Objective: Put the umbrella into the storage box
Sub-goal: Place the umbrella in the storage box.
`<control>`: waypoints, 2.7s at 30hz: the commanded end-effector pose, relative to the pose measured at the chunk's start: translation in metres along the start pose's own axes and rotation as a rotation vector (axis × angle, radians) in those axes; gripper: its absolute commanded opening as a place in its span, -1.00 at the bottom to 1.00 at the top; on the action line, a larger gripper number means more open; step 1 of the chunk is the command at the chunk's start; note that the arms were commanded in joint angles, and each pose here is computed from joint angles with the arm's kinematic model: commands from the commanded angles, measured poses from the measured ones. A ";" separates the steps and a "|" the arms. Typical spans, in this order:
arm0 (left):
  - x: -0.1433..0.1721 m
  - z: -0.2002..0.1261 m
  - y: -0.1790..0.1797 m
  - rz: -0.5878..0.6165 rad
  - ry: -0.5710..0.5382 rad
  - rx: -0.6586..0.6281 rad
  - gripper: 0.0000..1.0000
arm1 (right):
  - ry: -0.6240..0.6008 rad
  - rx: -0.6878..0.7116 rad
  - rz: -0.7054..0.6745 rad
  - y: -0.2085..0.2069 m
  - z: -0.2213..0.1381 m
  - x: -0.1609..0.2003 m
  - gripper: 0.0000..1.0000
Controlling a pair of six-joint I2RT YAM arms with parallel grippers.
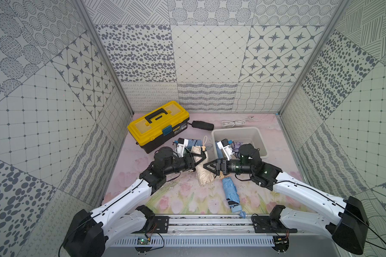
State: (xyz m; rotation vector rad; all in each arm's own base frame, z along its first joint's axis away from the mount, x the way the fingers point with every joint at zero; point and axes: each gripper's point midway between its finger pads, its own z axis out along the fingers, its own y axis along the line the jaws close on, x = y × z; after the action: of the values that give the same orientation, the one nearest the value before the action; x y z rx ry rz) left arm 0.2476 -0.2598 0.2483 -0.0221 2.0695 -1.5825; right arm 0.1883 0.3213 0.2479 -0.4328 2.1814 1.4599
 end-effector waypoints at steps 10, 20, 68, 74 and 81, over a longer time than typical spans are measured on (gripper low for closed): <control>-0.019 0.013 -0.074 0.154 -0.042 0.308 -0.43 | -0.046 -0.099 -0.017 0.015 0.002 -0.006 0.44; -0.017 0.019 -0.072 0.152 -0.032 0.316 -0.35 | -0.087 -0.089 0.005 0.008 0.005 -0.012 -0.17; -0.033 0.112 0.082 -0.067 -0.066 -0.460 0.26 | 0.106 0.910 -0.111 -0.245 -0.131 -0.114 -0.42; -0.033 0.116 0.093 -0.039 -0.051 -0.518 0.11 | 0.168 1.032 -0.141 -0.273 -0.143 -0.110 -0.45; -0.028 0.122 0.100 -0.036 -0.018 -0.534 -0.21 | 0.219 1.117 -0.148 -0.300 -0.146 -0.105 -0.47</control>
State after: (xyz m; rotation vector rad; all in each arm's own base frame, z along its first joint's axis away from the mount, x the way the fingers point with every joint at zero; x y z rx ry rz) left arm 0.3542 -0.3291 0.1585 -0.3012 2.3808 -1.0597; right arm 0.3718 0.0785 0.1049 -0.3205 2.7318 0.0685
